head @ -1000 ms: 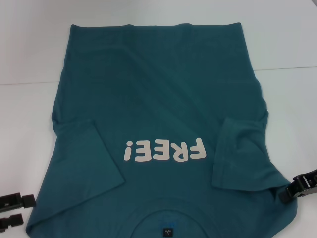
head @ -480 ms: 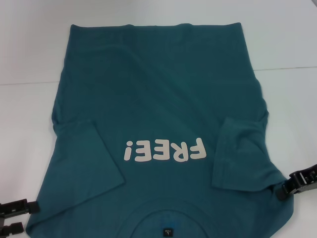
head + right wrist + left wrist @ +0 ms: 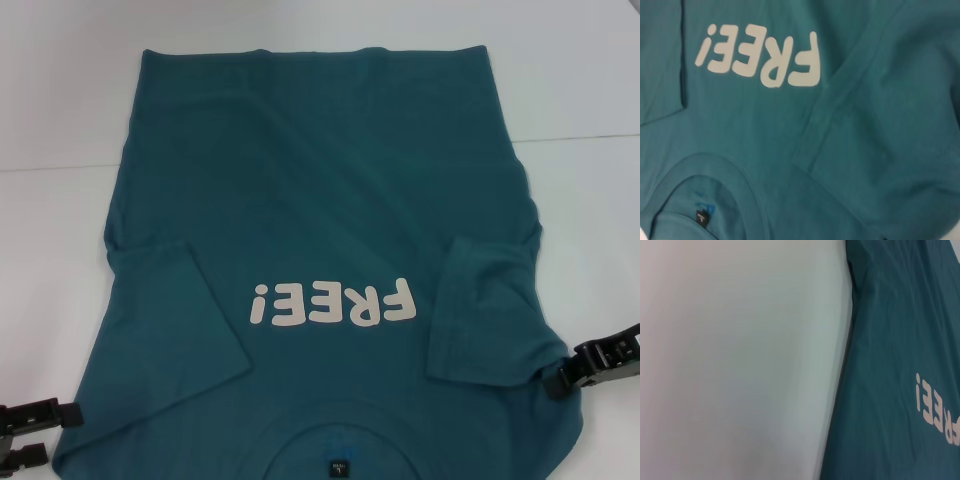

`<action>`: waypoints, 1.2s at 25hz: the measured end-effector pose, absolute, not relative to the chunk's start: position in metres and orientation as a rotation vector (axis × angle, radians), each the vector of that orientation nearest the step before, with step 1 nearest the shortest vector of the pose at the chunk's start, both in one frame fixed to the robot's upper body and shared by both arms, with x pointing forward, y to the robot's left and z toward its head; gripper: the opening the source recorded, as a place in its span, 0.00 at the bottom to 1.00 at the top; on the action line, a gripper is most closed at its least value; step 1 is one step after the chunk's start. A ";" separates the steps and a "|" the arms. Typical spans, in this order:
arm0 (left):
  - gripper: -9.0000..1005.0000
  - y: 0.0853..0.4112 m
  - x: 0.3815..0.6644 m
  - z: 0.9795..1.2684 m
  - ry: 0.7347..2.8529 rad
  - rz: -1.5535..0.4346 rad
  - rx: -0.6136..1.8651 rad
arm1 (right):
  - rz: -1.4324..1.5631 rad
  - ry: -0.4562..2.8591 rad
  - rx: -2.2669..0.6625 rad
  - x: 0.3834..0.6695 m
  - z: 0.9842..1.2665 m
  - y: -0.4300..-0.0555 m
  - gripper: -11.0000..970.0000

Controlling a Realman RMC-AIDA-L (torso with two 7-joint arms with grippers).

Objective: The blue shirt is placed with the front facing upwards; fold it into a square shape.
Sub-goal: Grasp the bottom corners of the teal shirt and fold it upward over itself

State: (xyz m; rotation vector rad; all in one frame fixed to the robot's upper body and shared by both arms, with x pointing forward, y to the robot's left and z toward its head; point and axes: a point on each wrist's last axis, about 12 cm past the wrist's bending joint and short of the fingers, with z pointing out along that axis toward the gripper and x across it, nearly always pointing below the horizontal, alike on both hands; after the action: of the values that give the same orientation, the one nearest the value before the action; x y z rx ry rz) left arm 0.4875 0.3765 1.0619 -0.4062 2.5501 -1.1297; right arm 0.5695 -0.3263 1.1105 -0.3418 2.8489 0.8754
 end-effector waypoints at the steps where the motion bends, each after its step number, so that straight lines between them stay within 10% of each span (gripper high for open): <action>1: 0.91 0.376 0.488 1.062 2.552 -1.126 -0.404 | 0.875 2.849 -0.342 0.570 1.110 -0.326 0.08; 30: 0.91 0.338 0.509 1.059 2.537 -1.277 -0.272 | 0.887 2.824 -0.345 0.574 1.116 -0.327 0.09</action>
State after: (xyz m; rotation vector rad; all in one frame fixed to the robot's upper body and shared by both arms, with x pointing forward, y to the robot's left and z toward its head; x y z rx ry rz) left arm 0.5088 0.3383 1.0589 -0.2716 2.5367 -1.2773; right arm 0.5738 -0.3266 1.1162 -0.3446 2.8244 0.8866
